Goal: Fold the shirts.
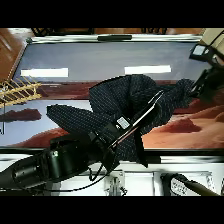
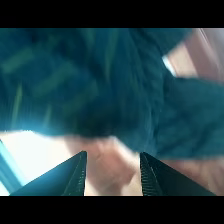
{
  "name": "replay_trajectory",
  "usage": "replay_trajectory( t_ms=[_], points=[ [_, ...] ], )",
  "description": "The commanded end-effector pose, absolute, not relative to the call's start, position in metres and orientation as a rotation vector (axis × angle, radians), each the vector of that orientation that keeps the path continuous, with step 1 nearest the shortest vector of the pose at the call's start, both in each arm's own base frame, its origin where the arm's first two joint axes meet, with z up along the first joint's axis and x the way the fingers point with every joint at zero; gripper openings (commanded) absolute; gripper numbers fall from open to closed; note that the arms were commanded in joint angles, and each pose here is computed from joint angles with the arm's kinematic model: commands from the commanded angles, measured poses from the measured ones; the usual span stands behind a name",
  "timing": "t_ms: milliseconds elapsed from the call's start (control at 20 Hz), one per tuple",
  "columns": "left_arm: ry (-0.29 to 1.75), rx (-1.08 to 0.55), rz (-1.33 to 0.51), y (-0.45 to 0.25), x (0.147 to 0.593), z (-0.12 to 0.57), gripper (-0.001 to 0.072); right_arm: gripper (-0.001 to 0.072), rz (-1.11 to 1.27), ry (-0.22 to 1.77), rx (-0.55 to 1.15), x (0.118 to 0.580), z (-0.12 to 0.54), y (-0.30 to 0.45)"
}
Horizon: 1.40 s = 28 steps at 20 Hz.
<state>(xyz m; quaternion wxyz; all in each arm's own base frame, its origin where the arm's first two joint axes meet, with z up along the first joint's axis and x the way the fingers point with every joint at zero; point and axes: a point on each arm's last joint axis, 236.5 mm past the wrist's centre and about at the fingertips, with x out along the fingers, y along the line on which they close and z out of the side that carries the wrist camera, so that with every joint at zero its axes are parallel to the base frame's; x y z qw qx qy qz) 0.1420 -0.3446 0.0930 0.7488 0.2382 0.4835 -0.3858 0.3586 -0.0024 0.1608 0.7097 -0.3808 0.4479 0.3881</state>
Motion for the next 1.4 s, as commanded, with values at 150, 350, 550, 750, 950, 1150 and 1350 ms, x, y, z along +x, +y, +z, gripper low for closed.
replay_trajectory(
  t_ms=[150,350,550,750,950,1150,1350],
  points=[
    [1.047,0.628,-0.828,-0.321,0.165,0.093,0.0053,0.0468,1.098,0.876,-0.960,0.363,0.146,0.022],
    [1.035,0.692,-0.842,-0.311,0.177,0.093,0.0052,0.0468,1.146,0.860,-0.961,0.358,0.147,0.031],
    [1.050,0.736,-0.850,-0.304,0.174,0.090,0.0053,0.0468,1.127,0.895,-0.980,0.357,0.144,0.023],
    [1.065,0.745,-0.844,-0.300,0.173,0.089,0.0052,0.0468,1.080,0.896,-0.942,0.351,0.156,0.026],
    [1.040,0.749,-0.862,-0.305,0.175,0.092,0.0052,0.0468,1.117,0.861,-0.960,0.342,0.165,0.040],
    [1.038,0.750,-0.862,-0.302,0.174,0.094,0.0053,0.0468,1.201,0.896,-1.029,0.335,0.143,0.065],
    [1.003,0.726,-0.871,-0.299,0.173,0.108,0.0052,0.0468,1.280,0.955,-0.996,0.320,0.117,0.074]
  ],
)
